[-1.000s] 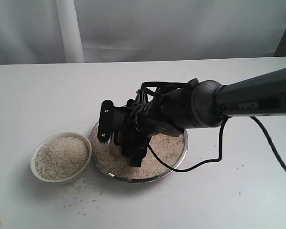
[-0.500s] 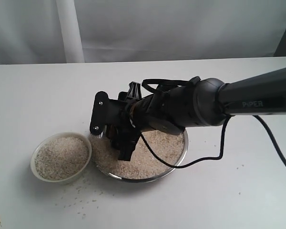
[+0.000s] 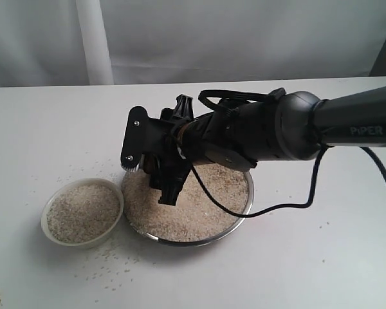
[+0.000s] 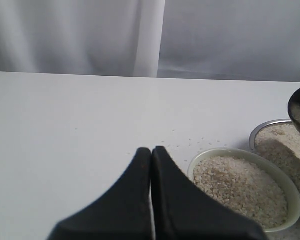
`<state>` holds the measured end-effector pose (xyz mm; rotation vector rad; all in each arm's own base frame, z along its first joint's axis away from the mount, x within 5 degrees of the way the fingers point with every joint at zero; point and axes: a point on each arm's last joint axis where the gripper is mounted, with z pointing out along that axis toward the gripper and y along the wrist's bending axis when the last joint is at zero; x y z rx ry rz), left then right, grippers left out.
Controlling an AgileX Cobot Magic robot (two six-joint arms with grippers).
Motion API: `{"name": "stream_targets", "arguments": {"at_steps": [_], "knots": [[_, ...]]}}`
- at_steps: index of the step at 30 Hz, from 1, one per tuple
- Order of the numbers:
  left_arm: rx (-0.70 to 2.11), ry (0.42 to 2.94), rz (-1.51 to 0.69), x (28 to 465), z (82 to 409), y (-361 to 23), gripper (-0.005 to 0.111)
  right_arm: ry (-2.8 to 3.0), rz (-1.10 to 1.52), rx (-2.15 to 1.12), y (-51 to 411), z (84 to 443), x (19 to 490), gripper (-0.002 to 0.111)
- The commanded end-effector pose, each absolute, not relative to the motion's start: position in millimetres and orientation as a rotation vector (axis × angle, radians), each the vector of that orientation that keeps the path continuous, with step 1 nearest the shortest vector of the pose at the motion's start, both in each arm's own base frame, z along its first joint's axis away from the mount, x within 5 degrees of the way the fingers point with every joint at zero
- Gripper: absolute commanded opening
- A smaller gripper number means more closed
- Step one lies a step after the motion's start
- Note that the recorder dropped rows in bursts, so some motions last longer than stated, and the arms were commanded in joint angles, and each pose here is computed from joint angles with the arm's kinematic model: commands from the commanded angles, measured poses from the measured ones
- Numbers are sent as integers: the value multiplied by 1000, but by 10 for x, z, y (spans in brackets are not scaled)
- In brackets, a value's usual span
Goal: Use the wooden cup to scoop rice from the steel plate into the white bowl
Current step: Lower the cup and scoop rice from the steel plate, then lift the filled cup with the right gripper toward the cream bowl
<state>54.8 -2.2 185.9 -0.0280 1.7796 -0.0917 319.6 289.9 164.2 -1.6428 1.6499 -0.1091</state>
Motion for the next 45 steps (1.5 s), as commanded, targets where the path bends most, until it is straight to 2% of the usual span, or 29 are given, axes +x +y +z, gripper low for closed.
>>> {"name": "stream_targets", "arguments": {"at_steps": [1, 8, 14, 30, 39, 45], "knots": [[-32, 1770, -104, 546, 1874, -26, 0, 1664, -115, -1634, 2867, 1679, 3192, 0], [-32, 1770, -104, 546, 1874, -26, 0, 1691, -151, -1640, 2812, 1794, 3165, 0], [-30, 1770, -103, 546, 1874, -26, 0, 1655, -174, -1646, 2810, 2077, 3045, 0], [-32, 1770, -104, 546, 1874, -26, 0, 1398, -300, -1796, 3542, 2775, 2605, 0], [-30, 1770, -102, 546, 1874, -26, 0, 1377, -599, -1942, 4014, 2519, 2700, 0], [-30, 1770, -102, 546, 1874, -26, 0, 1283, -778, -2070, 4157, 2186, 2689, 0]]}}
